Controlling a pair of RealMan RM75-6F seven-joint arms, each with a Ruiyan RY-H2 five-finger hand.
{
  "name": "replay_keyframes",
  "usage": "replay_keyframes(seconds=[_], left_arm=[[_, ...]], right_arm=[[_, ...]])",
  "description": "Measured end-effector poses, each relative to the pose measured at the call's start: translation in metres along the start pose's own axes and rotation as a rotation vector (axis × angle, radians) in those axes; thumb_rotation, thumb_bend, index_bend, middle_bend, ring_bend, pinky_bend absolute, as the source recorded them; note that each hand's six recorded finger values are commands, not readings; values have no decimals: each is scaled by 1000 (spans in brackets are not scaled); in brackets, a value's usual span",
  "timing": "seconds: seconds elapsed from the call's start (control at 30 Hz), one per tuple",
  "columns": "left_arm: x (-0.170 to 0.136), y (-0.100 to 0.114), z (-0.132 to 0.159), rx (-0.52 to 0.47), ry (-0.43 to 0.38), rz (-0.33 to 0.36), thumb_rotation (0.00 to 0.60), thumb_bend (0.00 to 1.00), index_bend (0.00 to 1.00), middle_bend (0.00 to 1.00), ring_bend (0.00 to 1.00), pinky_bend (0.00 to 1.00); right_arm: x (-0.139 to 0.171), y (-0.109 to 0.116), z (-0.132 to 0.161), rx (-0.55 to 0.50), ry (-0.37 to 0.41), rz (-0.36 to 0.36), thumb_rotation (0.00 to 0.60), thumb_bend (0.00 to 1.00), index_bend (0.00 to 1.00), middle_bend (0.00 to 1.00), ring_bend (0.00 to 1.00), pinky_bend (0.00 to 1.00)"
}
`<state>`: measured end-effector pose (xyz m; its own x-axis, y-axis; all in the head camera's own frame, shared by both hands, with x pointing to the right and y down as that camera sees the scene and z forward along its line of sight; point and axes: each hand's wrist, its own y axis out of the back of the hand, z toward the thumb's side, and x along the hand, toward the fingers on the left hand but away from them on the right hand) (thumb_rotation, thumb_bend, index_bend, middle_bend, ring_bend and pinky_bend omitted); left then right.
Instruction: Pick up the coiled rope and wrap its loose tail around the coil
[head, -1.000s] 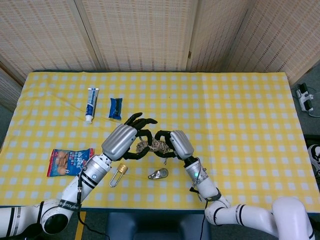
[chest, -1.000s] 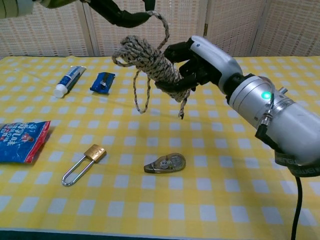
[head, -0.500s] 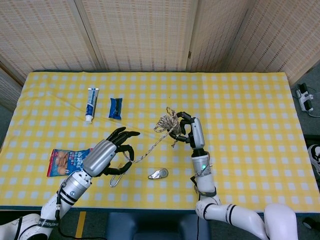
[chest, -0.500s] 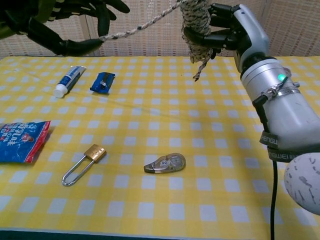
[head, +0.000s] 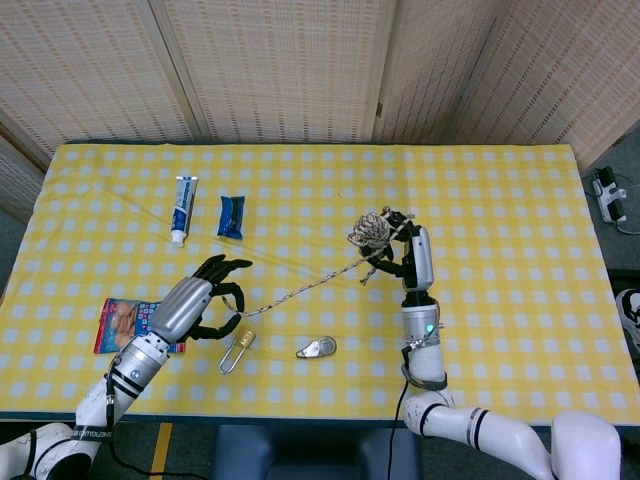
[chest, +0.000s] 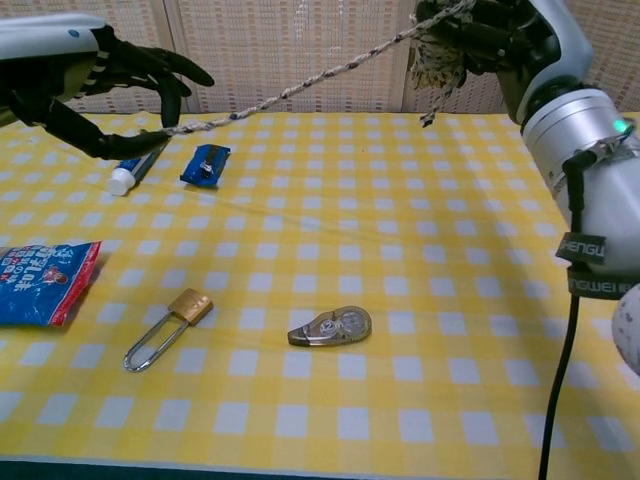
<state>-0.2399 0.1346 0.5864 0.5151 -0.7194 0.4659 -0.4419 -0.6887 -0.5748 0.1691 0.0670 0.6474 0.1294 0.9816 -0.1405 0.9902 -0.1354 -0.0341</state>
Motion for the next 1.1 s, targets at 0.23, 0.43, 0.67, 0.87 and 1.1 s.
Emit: replay_keyframes(seconds=[0.23,0.43,0.67,0.87,1.1], left_arm=[[7,2,-44,-13,128,-1,600,505,638,157,149,15],[13,9,-74,16,212,25,600,505,638,157,149,15],[26,19,-82,64,240,37,600,505,638,157,149,13],[39,30,-68,136,201,50,600,506,638,157,149,9],[56,38,-37,244,125,53,600,505,636,157,142,4]], right_arm=[[-2,29,10,-30,-10,4,600,766,923,771,904,757],[3,43,16,3,-10,49,600,766,923,771,906,757],[14,40,18,83,-2,178,600,766,923,771,903,757],[27,27,17,202,8,334,600,766,928,771,884,758],[43,2,10,310,-17,493,600,766,940,777,888,767]])
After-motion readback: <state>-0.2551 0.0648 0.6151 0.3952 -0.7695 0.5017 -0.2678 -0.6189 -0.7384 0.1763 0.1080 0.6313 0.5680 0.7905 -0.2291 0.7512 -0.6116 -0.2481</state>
